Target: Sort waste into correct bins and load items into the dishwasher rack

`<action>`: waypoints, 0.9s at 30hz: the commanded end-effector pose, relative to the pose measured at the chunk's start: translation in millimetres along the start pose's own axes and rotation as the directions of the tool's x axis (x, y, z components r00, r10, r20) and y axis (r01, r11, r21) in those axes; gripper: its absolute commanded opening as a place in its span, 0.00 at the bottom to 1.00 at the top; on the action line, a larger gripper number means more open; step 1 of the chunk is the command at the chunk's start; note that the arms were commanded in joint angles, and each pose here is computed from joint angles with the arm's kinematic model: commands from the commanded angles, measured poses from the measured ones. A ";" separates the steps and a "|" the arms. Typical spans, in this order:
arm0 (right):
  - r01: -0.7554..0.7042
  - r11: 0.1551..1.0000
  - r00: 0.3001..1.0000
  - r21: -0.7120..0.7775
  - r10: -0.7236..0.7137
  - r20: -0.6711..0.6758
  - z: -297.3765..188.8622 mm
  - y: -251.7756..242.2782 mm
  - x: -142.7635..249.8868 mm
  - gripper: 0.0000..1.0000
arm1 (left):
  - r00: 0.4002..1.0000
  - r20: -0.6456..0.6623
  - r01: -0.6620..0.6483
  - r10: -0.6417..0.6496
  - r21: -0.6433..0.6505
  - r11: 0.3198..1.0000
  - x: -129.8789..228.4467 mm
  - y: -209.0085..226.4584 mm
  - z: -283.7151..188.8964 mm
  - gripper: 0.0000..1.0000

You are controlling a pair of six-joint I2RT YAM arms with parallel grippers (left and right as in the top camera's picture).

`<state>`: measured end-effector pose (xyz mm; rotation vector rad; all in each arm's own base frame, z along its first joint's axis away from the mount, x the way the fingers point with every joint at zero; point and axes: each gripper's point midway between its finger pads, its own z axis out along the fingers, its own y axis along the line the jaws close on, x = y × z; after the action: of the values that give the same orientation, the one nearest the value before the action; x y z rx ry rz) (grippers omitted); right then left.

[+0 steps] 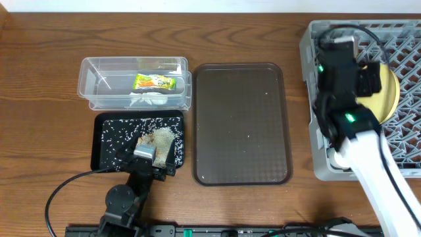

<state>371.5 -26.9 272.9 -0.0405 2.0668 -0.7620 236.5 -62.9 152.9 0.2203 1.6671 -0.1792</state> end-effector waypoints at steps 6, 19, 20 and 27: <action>-0.200 0.683 0.955 -0.703 0.297 0.017 -128.3 52.2 -13.8 0.99 | 0.999 -0.049 -0.003 0.002 -0.010 1.000 16.5 2.1 1.0 0.97; -0.151 0.493 0.966 -0.857 0.257 -0.023 -209.3 43.9 32.9 0.99 | 0.999 -0.049 -0.003 0.002 -0.011 1.000 16.5 2.2 1.0 0.97; -0.161 0.492 0.971 -0.855 0.236 -0.047 -209.1 45.4 40.3 0.99 | 0.999 -0.049 -0.003 0.002 -0.011 1.000 16.6 2.2 1.0 0.97; -0.178 0.500 0.978 -0.848 0.183 -0.098 -208.1 48.0 58.3 0.99 | 0.999 -0.049 -0.003 0.002 -0.011 1.000 16.6 2.2 1.0 0.97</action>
<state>192.5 94.3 284.0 -0.3637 2.2058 0.4479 236.5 -62.9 152.9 0.2203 1.6671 -0.1792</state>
